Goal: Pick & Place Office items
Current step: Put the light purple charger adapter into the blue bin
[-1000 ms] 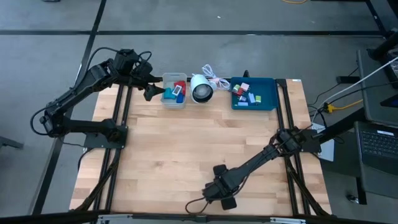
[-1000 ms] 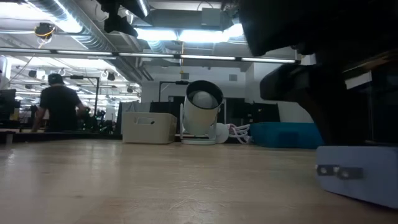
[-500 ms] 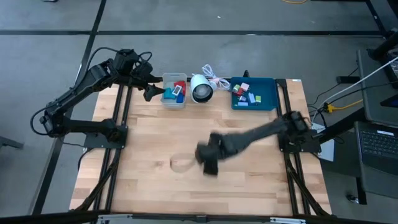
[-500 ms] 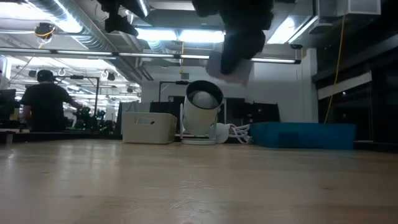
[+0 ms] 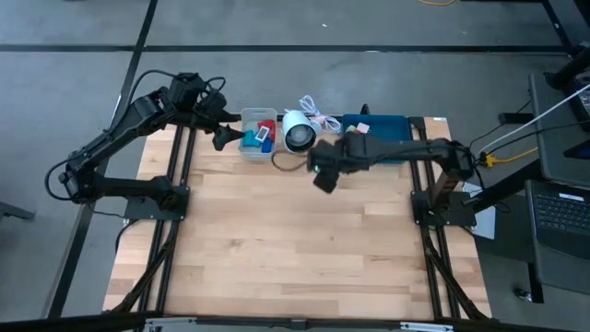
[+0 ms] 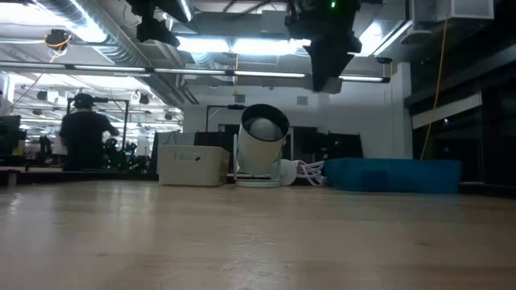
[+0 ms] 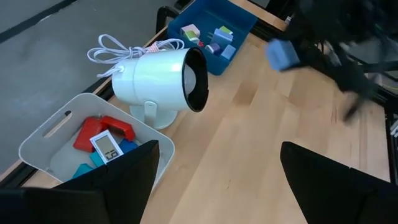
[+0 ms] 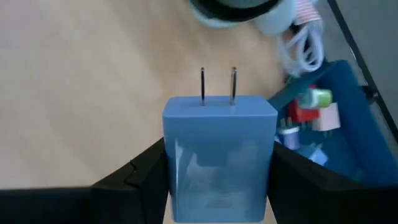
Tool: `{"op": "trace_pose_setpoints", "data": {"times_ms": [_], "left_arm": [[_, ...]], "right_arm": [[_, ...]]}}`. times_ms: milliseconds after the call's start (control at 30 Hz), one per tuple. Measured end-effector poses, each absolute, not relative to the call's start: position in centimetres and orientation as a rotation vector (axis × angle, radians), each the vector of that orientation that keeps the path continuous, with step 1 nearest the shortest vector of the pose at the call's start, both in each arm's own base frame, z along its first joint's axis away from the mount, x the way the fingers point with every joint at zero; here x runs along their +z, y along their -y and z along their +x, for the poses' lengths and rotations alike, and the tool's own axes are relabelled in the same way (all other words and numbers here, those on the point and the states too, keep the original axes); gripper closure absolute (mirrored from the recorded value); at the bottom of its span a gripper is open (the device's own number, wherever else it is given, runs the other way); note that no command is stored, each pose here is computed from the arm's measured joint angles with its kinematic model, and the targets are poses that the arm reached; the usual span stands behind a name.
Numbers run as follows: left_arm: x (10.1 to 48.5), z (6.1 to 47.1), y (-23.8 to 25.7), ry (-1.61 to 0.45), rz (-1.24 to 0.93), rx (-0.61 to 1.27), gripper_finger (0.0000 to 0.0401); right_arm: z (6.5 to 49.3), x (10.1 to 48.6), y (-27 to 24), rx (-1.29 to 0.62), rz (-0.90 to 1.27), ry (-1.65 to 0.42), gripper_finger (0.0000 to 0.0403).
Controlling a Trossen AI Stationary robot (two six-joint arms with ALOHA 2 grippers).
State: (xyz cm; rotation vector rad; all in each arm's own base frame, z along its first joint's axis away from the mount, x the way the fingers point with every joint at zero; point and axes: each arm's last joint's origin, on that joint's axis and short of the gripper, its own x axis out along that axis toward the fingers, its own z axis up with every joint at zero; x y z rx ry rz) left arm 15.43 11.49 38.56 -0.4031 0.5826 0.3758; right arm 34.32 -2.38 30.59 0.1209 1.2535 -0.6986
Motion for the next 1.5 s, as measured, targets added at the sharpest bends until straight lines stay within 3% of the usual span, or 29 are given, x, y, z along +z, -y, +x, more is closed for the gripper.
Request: {"op": "trace_pose_setpoints", "data": {"times_ms": [433,667,1100,1500], "left_arm": [[39.7,15.2,-13.1,-0.448,-0.315,0.451,0.0070],[40.4,14.6,-14.6,-0.366,-0.278,0.506,0.0070],[40.4,13.0,-15.8,-0.344,-0.291,0.495,0.0070],[40.0,12.6,-15.9,-0.385,-0.329,0.509,0.0070]], "right_arm": [[29.1,35.1,15.3,-0.840,0.197,-1.075,0.0195],[25.8,35.5,19.3,-0.939,0.307,-1.049,0.0195],[21.9,24.3,20.1,-1.090,0.639,-1.050,0.0195],[18.9,20.8,21.8,-1.158,0.713,-1.052,0.0195]]}}
